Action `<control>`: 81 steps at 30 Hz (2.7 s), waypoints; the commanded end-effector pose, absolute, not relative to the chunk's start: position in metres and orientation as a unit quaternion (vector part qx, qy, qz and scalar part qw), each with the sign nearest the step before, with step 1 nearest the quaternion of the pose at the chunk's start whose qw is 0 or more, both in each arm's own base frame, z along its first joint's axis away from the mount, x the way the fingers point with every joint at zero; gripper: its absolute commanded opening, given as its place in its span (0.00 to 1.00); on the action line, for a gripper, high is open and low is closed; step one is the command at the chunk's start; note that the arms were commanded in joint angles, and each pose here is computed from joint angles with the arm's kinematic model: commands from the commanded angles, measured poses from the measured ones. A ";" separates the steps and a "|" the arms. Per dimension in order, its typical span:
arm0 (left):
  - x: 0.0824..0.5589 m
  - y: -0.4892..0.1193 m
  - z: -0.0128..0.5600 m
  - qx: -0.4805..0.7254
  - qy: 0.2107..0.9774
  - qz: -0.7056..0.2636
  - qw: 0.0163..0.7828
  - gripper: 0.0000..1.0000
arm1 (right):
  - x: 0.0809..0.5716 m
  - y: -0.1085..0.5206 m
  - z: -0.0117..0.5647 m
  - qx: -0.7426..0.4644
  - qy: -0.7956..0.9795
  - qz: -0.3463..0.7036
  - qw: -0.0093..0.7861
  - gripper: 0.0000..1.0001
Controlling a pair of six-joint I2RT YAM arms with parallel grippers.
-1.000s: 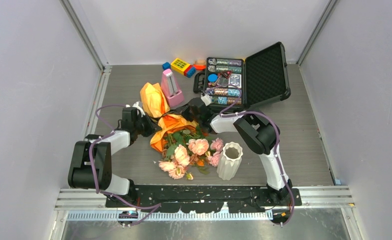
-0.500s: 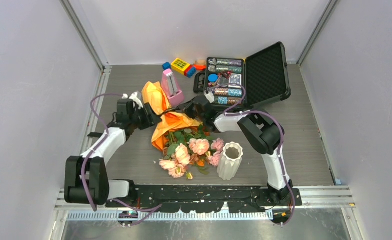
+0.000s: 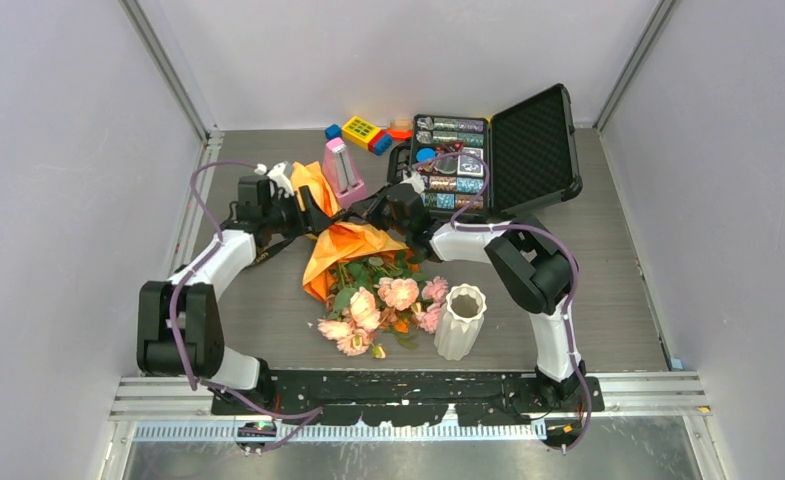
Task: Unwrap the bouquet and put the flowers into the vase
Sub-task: Untie the ribbon from the wrapping paper.
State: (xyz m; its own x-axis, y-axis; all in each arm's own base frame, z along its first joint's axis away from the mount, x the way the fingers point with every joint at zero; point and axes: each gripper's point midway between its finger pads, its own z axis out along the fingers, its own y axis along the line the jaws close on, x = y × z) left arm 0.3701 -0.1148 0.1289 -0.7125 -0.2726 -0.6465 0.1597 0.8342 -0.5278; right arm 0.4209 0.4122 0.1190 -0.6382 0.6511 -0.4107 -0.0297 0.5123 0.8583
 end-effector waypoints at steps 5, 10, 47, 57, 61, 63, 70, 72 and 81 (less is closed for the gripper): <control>0.389 -0.125 0.120 0.031 0.878 -0.249 0.408 0.57 | 0.429 0.419 0.181 0.188 0.743 0.494 0.411 0.00; 0.395 -0.123 0.111 0.049 0.885 -0.194 0.421 0.55 | 0.429 0.421 0.178 0.188 0.745 0.495 0.406 0.00; 0.427 -0.148 0.152 0.068 0.832 -0.227 0.501 0.27 | 0.430 0.422 0.162 0.188 0.757 0.483 0.398 0.00; 0.427 -0.149 0.175 0.077 0.819 -0.230 0.520 0.22 | 0.430 0.422 0.149 0.188 0.767 0.472 0.392 0.00; 0.427 -0.149 0.180 0.079 0.817 -0.228 0.524 0.09 | 0.430 0.422 0.146 0.187 0.769 0.470 0.391 0.00; 0.426 -0.149 0.184 0.080 0.815 -0.231 0.526 0.05 | 0.430 0.421 0.145 0.188 0.770 0.467 0.392 0.00; 0.422 -0.163 0.215 0.098 0.794 -0.269 0.536 0.01 | 0.430 0.419 0.138 0.189 0.775 0.459 0.392 0.00; 0.421 -0.167 0.223 0.105 0.790 -0.280 0.535 0.01 | 0.430 0.418 0.138 0.190 0.775 0.457 0.392 0.00; 0.421 -0.151 0.198 0.094 0.819 -0.230 0.516 0.30 | 0.430 0.412 0.139 0.195 0.774 0.450 0.400 0.00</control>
State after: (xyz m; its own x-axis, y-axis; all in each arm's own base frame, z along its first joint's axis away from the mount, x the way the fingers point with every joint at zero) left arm 0.4154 -0.1603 0.1788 -0.4988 -0.1013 -0.8608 0.4080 0.8488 -0.3363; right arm 0.4232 0.4150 0.1260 -0.6402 0.6452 -0.4170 -0.0386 0.5151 0.8563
